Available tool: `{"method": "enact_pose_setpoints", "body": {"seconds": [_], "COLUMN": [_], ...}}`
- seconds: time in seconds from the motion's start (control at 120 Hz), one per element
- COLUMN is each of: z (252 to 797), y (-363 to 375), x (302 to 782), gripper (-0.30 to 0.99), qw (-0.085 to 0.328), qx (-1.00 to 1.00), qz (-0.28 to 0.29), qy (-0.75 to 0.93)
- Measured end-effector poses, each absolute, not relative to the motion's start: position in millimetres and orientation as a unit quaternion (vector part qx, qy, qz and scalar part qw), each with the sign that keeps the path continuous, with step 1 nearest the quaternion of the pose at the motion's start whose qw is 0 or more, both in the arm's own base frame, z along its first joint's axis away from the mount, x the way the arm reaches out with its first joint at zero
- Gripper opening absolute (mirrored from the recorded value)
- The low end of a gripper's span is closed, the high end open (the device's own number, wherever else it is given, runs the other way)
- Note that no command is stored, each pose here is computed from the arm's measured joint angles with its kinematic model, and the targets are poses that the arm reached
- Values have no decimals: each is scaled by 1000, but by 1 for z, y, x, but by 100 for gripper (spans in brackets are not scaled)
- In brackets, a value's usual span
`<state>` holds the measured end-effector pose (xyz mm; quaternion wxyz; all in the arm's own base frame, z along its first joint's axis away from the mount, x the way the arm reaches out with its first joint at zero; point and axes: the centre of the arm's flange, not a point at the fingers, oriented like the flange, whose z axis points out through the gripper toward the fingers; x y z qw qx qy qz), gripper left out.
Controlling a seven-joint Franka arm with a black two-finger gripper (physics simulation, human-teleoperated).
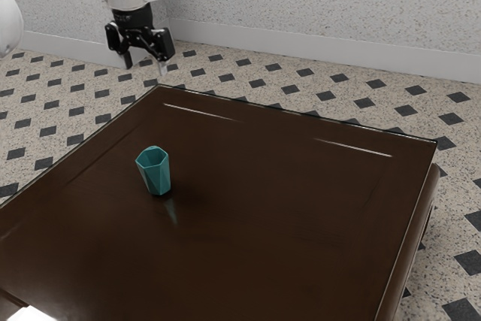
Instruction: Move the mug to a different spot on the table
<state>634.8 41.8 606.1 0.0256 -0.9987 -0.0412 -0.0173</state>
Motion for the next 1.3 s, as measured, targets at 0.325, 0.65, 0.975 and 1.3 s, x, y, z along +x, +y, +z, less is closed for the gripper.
{"method": "enact_pose_setpoints", "body": {"seconds": [0.325, 0.65, 0.975, 1.3], "z": [556, 489, 406, 352], "y": [51, 121, 127, 127], "x": [650, 677, 690, 696], "gripper": [69, 69, 69, 69], "qw": [25, 36, 51, 51], "qx": [-987, -944, -924, -929], "qz": [-27, -45, 0, 13], "qy": [-158, -325, -380, -366]}}
